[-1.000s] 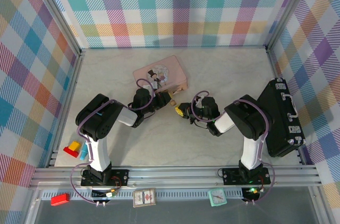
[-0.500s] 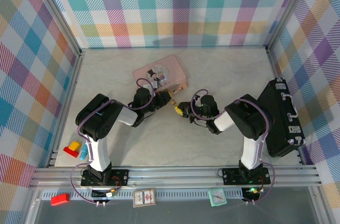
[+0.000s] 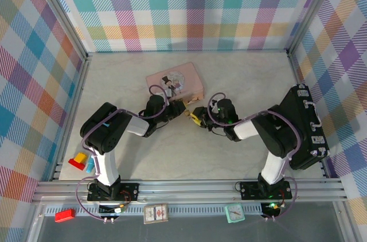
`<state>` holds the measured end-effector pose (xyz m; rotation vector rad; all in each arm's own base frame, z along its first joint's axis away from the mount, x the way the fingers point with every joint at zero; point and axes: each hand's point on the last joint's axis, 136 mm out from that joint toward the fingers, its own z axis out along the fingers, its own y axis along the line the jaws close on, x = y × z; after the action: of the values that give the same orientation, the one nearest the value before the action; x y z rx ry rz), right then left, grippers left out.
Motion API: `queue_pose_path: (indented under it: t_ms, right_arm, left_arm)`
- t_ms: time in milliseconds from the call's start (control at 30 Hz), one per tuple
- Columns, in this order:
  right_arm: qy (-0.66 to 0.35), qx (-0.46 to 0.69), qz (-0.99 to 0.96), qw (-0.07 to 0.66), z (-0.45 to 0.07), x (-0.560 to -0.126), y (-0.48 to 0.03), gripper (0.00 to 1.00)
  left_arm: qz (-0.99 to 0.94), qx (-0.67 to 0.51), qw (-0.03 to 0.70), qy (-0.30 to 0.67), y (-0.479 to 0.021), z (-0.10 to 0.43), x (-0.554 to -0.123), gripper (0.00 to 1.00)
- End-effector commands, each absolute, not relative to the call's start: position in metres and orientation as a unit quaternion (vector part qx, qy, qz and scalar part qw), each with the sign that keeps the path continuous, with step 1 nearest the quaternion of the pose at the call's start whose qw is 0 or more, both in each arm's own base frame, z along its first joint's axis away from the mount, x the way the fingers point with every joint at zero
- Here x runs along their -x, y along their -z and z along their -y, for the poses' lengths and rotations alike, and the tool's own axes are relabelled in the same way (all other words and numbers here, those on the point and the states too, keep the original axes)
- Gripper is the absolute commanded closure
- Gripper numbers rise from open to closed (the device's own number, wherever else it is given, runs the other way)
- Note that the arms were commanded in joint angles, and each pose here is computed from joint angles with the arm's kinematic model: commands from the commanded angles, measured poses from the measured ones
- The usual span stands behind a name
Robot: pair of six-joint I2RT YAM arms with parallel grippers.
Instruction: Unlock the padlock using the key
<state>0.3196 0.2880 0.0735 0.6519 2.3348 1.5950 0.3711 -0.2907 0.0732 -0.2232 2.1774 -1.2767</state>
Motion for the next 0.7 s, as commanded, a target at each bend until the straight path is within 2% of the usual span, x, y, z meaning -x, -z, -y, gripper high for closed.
queue_pose_path:
  t_ms: [0,67,133,300,533,667]
  right_arm:
    - [-0.517,-0.159,-0.822,0.178,-0.280,-0.323,-0.095,0.57]
    - [-0.483,-0.140,-0.844,0.185,-0.270,-0.314,-0.096,0.48]
    - [-0.451,-0.116,-0.861,0.207,-0.260,-0.308,-0.104,0.45]
    - [-0.342,-0.013,-0.894,0.289,-0.240,-0.295,-0.126,0.46]
    - [-0.254,0.174,-0.870,0.385,-0.275,-0.277,-0.122,0.49]
    - [-0.234,0.221,-0.851,0.416,-0.288,-0.278,-0.118,0.49]
  left_arm:
    - [-0.853,0.105,0.189,0.476,-0.040,0.302,-0.333,0.92]
    - [-0.857,0.110,0.190,0.466,-0.038,0.299,-0.332,0.92]
    - [-0.863,0.113,0.193,0.453,-0.035,0.295,-0.333,0.92]
    - [-0.864,0.124,0.188,0.451,-0.031,0.291,-0.335,0.92]
    - [-0.862,0.141,0.173,0.456,-0.027,0.288,-0.337,0.93]
    - [-0.863,0.146,0.170,0.452,-0.026,0.285,-0.337,0.93]
